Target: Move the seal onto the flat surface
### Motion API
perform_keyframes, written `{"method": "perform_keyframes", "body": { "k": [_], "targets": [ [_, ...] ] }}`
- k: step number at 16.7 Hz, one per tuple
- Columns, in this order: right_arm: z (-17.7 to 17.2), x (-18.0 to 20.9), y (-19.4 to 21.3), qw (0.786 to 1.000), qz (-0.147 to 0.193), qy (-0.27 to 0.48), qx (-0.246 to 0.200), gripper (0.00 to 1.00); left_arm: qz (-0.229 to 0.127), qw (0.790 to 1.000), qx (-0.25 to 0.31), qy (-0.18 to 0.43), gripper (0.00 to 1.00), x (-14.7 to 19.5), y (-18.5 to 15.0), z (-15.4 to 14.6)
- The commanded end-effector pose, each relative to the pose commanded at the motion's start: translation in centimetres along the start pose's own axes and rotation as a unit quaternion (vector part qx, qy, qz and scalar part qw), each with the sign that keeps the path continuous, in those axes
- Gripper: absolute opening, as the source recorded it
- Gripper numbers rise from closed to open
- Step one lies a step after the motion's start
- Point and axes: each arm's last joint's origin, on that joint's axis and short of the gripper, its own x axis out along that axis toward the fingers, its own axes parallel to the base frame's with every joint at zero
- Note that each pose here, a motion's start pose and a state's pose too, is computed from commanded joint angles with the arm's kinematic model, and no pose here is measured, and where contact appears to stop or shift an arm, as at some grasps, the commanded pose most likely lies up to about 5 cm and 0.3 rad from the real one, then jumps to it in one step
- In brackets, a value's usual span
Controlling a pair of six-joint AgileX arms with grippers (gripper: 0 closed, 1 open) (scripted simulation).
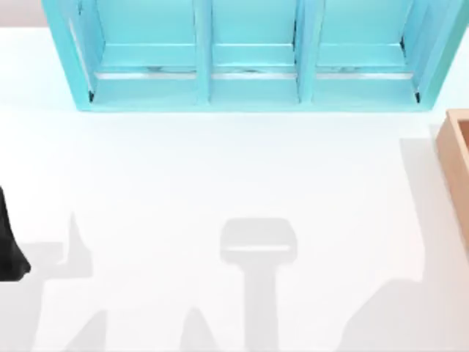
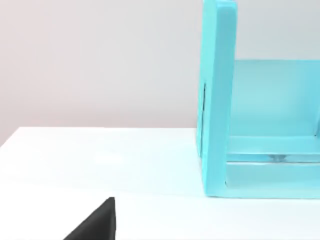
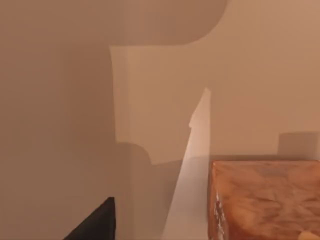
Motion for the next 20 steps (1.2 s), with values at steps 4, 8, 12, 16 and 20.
{"method": "perform_keyframes", "body": {
  "k": [4,8,12,16,20],
  "targets": [
    [0.0,0.0,0.0,1.0,0.0,0.0,0.0,0.92,0.0,1.0,0.0,0.0,1.0,0.0,0.0,0.0],
    [0.0,0.0,0.0,1.0,0.0,0.0,0.0,0.62,0.0,1.0,0.0,0.0,1.0,0.0,0.0,0.0],
    [0.0,0.0,0.0,1.0,0.0,0.0,0.0,0.32,0.0,1.0,0.0,0.0,1.0,0.0,0.0,0.0],
    [0.0,0.0,0.0,1.0,0.0,0.0,0.0,0.02,0.0,1.0,0.0,0.0,1.0,0.0,0.0,0.0],
    [0.0,0.0,0.0,1.0,0.0,0.0,0.0,0.0,0.0,1.0,0.0,0.0,1.0,0.0,0.0,0.0]
  ]
}}
